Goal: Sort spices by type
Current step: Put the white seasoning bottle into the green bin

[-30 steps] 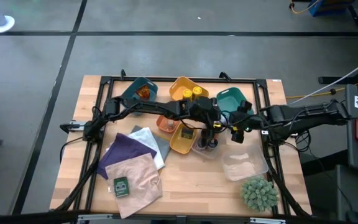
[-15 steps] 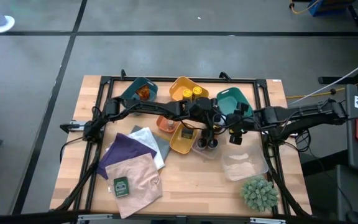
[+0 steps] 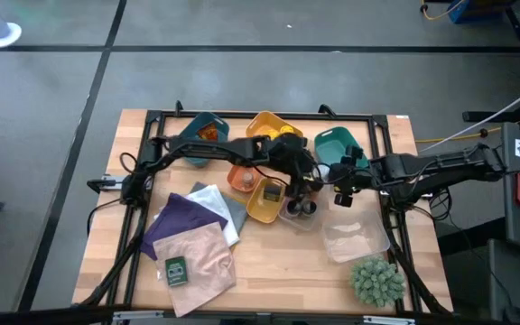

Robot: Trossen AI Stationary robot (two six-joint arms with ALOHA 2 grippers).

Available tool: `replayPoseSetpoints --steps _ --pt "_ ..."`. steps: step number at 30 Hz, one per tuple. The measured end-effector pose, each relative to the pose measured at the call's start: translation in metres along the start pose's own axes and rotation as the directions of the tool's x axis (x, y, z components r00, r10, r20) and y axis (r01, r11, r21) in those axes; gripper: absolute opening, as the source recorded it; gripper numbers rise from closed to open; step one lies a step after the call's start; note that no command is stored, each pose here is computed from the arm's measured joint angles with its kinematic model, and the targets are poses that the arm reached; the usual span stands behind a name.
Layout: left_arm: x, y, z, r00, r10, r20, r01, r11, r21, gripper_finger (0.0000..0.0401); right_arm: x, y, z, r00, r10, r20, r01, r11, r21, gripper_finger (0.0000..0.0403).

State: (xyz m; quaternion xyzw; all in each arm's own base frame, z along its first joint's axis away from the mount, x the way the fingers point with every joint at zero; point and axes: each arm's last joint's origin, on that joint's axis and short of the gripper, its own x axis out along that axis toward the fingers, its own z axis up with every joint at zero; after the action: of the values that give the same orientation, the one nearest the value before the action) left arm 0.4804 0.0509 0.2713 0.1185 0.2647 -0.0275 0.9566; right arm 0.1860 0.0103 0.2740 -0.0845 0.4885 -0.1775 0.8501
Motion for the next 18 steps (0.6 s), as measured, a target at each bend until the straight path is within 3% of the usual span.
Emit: replayPoseSetpoints --steps 4,10,18 --pt "-0.026 0.013 0.002 0.997 0.0 -0.075 -0.005 0.998 -0.069 0.0259 -0.006 -0.008 -0.003 0.997 -0.073 0.027 0.073 0.997 -0.001 0.0203" --pt "-0.057 0.029 0.004 0.993 -0.034 -0.11 0.017 0.988 -0.15 0.0255 -0.012 -0.033 -0.007 0.988 -0.141 0.064 0.133 0.985 0.108 0.0203" --pt "-0.093 0.031 -0.004 0.995 -0.057 -0.077 0.042 0.981 -0.19 0.0255 0.026 -0.054 -0.03 0.97 -0.163 0.18 0.116 0.962 0.247 0.0203"
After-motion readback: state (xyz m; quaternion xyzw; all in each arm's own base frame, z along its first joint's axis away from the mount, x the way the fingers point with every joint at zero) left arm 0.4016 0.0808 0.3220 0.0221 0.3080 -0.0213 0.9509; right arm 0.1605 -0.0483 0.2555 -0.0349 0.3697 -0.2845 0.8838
